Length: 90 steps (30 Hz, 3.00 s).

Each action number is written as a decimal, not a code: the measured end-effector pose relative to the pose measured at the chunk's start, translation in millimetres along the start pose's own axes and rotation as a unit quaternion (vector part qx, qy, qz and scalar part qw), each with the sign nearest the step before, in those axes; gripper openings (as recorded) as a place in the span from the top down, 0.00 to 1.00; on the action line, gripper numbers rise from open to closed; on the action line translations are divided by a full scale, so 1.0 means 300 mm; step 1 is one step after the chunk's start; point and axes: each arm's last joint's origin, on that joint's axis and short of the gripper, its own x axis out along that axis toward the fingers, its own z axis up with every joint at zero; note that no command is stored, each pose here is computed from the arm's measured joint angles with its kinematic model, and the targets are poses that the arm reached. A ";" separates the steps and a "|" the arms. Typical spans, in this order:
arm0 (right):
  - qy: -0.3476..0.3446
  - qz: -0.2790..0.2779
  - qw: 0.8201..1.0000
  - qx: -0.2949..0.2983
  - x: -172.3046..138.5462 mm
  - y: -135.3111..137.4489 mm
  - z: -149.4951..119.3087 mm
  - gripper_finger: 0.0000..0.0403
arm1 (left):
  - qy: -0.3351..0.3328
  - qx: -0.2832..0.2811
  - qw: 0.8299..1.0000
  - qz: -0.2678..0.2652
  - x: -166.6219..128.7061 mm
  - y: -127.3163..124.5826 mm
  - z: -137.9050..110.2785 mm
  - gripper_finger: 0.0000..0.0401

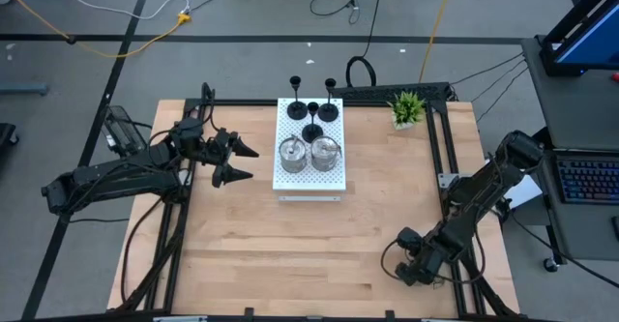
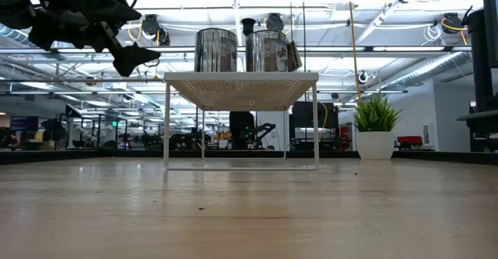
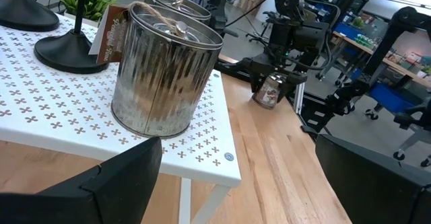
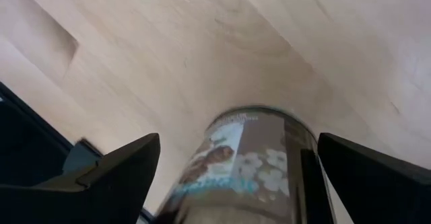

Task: Pick & Place candle stick holders
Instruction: Put the brown scented candle on the shelf

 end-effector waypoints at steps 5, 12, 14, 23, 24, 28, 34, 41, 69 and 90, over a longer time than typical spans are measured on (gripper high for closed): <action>0.014 -0.002 1.000 -0.012 -0.001 0.001 0.009 0.02 | 0.000 0.000 1.000 0.000 0.000 0.000 0.000 0.00; 0.012 0.000 1.000 -0.024 -0.001 0.002 0.009 0.02 | 0.000 0.000 1.000 0.000 0.000 0.000 0.000 0.00; 0.006 0.002 1.000 -0.031 -0.007 0.001 0.013 0.02 | 0.000 0.000 1.000 0.000 0.000 0.000 0.000 0.00; -0.046 0.013 0.999 -0.007 -0.074 -0.022 0.038 0.02 | 0.000 0.000 1.000 0.000 0.000 0.000 0.000 0.00; -0.044 0.015 0.999 -0.007 -0.083 -0.025 0.037 0.02 | 0.000 -0.001 1.000 0.000 0.000 0.000 0.000 0.00; -0.039 0.035 0.999 -0.005 -0.121 -0.034 0.029 0.02 | 0.000 -0.001 1.000 0.000 0.000 0.000 0.000 0.00; -0.027 0.060 0.998 -0.007 -0.163 -0.045 0.009 0.02 | 0.000 -0.001 1.000 0.000 0.000 0.000 0.000 0.00; -0.009 0.034 0.999 0.021 -0.178 -0.079 -0.027 0.02 | 0.000 -0.001 1.000 0.000 0.000 0.000 0.000 0.00; -0.042 0.085 0.996 -0.001 -0.213 -0.072 -0.127 0.02 | 0.000 -0.002 1.000 0.000 0.000 0.000 0.000 0.00; -0.058 0.101 0.993 -0.009 -0.200 -0.086 -0.190 0.02 | 0.000 -0.001 1.000 0.000 0.000 0.000 0.000 0.00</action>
